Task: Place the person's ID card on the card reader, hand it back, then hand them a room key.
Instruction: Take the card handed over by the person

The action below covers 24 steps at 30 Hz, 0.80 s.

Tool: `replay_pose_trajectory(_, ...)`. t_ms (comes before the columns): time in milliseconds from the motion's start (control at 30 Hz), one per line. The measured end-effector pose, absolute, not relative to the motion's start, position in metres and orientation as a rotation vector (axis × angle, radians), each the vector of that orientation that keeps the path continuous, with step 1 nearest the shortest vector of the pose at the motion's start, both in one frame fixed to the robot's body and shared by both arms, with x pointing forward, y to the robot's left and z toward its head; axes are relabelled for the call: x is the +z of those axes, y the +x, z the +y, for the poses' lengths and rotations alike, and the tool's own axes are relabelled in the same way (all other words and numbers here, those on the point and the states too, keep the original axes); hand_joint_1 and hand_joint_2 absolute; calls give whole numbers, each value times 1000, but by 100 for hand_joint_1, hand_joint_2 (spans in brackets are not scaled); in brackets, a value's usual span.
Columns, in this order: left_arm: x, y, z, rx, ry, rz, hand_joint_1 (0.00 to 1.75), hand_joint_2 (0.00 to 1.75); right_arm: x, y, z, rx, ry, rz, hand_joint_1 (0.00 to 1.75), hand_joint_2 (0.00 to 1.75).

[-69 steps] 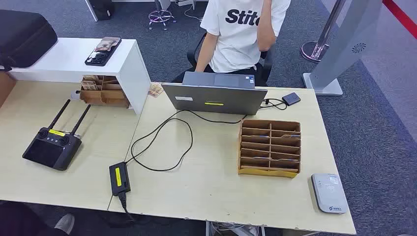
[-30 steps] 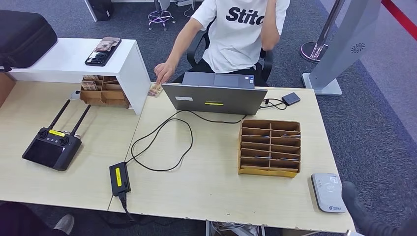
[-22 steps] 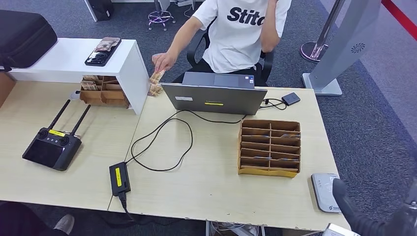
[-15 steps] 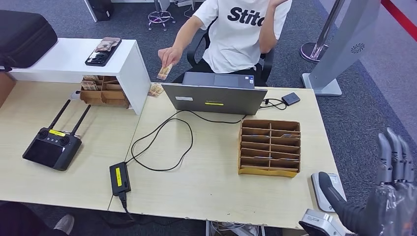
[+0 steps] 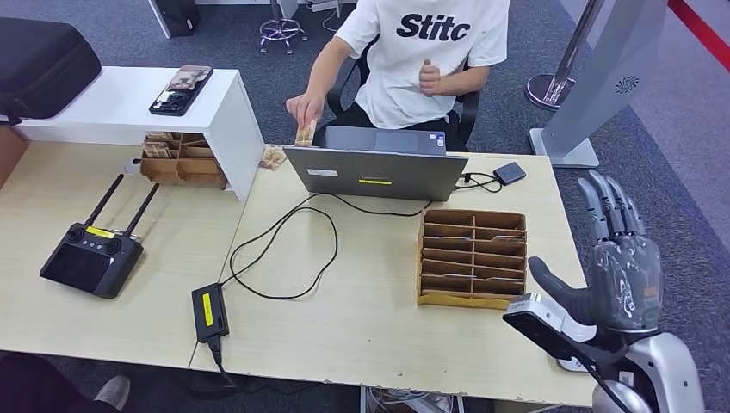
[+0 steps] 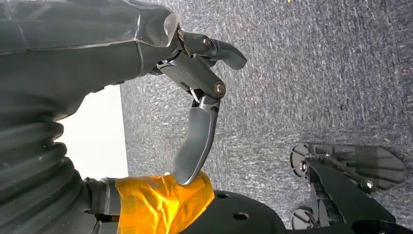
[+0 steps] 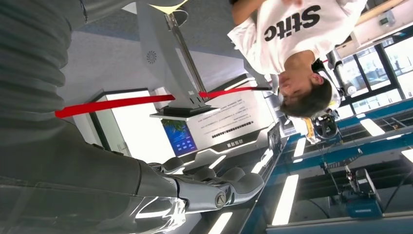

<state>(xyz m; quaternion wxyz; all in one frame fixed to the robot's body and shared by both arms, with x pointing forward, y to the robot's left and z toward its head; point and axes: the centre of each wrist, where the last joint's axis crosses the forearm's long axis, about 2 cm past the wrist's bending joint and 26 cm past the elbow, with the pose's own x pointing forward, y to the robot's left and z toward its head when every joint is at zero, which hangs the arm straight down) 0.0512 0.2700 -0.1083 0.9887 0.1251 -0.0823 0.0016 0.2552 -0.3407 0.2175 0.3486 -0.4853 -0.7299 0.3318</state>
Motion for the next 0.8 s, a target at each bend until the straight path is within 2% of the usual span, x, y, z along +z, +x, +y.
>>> replay_pose_trajectory(433,-108,51,271,-7,254,-167,0,175,215,269,-348,894,-1254,-1858,0,175)
replay_pose_trajectory(800,-108,53,279,-66,265,-175,0,175,241,335,-354,932,-1231,-1817,0,175)
